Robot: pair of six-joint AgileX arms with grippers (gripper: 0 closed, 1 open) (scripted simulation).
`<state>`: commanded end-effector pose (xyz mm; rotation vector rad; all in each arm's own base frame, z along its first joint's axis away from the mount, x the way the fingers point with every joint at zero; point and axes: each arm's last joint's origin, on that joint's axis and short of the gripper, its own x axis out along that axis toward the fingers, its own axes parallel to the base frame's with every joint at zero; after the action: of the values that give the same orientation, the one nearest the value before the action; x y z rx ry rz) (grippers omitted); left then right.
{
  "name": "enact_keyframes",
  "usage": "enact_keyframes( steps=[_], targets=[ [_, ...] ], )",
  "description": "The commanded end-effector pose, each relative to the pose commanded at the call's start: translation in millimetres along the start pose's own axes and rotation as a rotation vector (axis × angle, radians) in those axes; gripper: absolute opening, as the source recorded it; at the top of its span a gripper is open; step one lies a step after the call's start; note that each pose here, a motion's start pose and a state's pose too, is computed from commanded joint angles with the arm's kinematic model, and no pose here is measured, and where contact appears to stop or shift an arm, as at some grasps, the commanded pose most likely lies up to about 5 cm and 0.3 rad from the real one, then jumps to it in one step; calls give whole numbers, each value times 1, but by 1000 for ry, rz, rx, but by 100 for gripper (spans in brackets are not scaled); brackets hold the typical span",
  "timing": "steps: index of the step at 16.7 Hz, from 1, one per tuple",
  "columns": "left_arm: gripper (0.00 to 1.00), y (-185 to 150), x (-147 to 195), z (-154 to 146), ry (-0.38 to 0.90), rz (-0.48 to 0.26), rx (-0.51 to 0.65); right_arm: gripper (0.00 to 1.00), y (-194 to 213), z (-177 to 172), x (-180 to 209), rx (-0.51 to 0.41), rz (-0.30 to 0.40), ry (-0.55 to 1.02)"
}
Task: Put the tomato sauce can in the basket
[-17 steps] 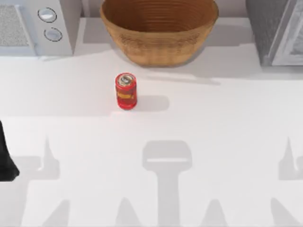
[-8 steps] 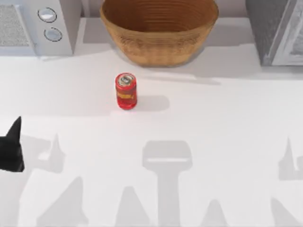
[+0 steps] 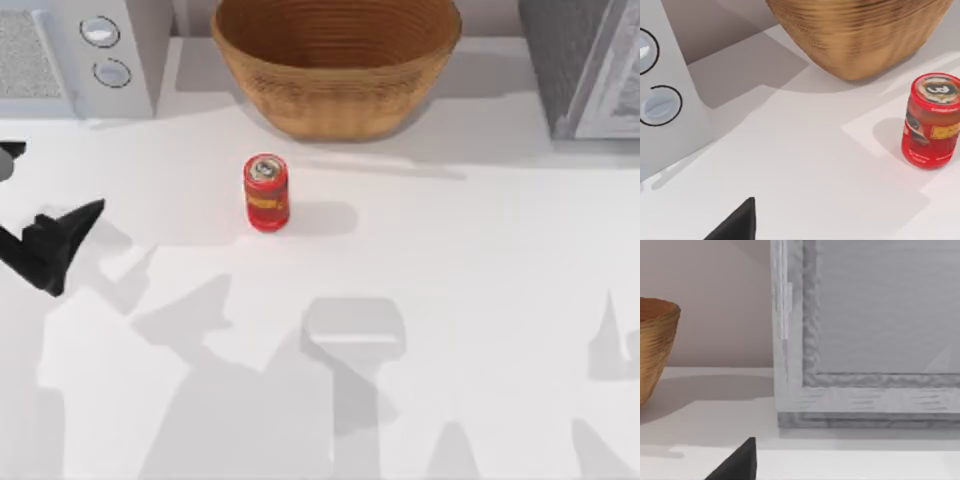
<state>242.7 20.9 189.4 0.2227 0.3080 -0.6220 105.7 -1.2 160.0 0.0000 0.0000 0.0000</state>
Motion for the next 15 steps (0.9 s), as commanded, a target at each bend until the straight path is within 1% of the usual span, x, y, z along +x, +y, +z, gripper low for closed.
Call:
enact_keyframes(
  steps=[3,6,8,12,15],
  targets=[
    [100,30,41,-8,-30,-165,45,100,0,0,0,0,0,0],
    [100,54,84,-26,-82,-320,79,100,0,0,0,0,0,0],
    [100,63,113,-41,-124,-417,95,100,0,0,0,0,0,0],
    [100,67,168,-68,-206,-592,111,100,0,0,0,0,0,0],
    [100,62,199,-83,-252,-698,110,100,0,0,0,0,0,0]
  ],
)
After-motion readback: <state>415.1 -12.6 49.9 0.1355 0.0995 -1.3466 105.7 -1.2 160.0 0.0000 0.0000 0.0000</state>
